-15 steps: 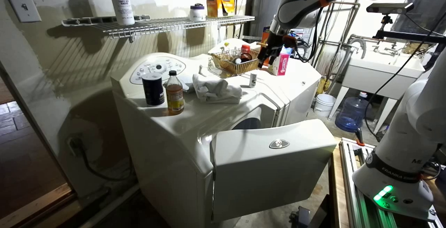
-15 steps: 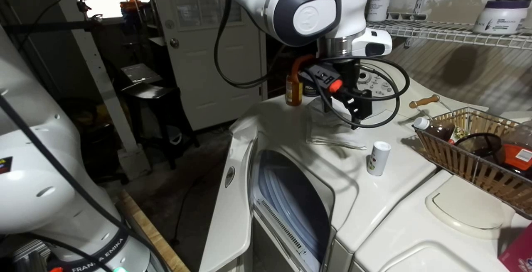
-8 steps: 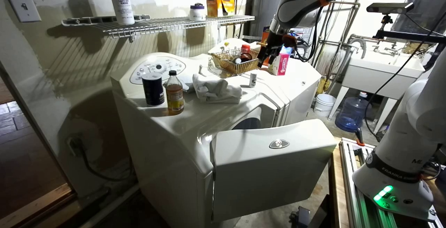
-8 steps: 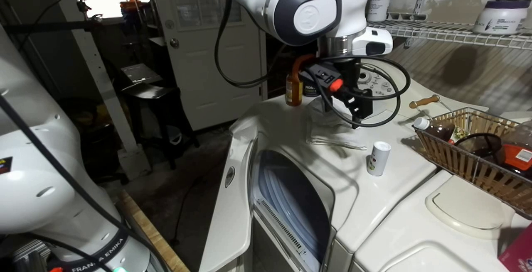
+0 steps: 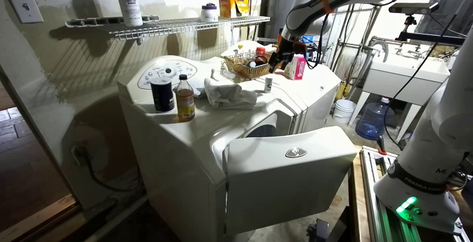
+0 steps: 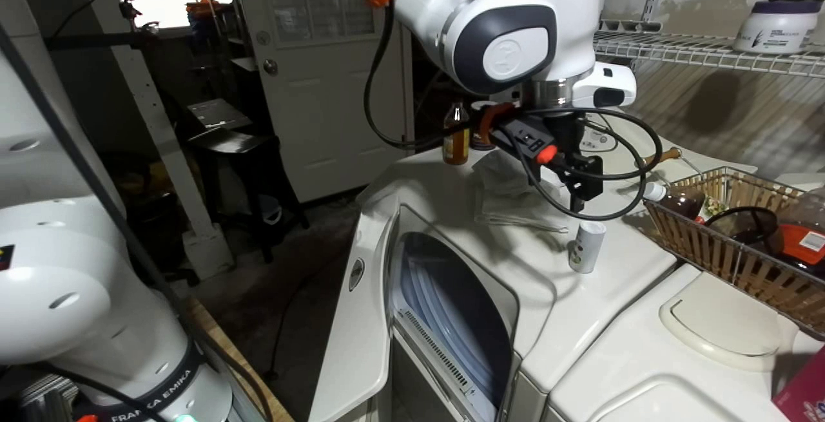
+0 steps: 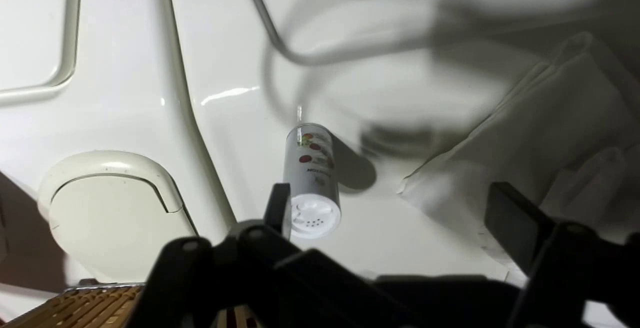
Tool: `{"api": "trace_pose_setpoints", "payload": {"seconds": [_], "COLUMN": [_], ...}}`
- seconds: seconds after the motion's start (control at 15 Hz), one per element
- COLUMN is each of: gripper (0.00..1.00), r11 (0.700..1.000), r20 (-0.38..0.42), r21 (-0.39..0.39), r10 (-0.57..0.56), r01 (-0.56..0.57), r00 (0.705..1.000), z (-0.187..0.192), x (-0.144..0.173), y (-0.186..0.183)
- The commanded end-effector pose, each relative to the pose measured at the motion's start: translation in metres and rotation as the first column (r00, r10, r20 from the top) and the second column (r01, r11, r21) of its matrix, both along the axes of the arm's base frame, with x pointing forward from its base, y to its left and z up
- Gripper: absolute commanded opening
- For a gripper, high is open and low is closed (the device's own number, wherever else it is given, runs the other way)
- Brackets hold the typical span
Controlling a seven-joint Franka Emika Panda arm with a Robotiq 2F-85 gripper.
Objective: Move the white item forward
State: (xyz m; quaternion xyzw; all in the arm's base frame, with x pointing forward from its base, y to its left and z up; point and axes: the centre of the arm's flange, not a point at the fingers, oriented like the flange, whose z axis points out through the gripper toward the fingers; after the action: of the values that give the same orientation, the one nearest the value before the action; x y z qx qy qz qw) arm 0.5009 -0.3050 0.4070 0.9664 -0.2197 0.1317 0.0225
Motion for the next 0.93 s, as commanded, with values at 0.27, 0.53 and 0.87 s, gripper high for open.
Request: {"api": "trace_pose_setpoints", "payload": {"seconds": [0.27, 0.53, 0.87], "gripper": [1.00, 1.00, 0.70], "r11": [1.000, 0.999, 0.998], "r20": [0.029, 0.019, -0.022], "r21": [0.005, 0.001, 0.013], "r10": [-0.028, -0.043, -0.056], "r01": [0.028, 0.043, 0.057], "r00": [0.999, 0.999, 0.998], "z": [-0.031, -0.045, -0.061], "x": [0.040, 0.052, 0.058], "y": [-0.046, -0.057, -0.065]}}
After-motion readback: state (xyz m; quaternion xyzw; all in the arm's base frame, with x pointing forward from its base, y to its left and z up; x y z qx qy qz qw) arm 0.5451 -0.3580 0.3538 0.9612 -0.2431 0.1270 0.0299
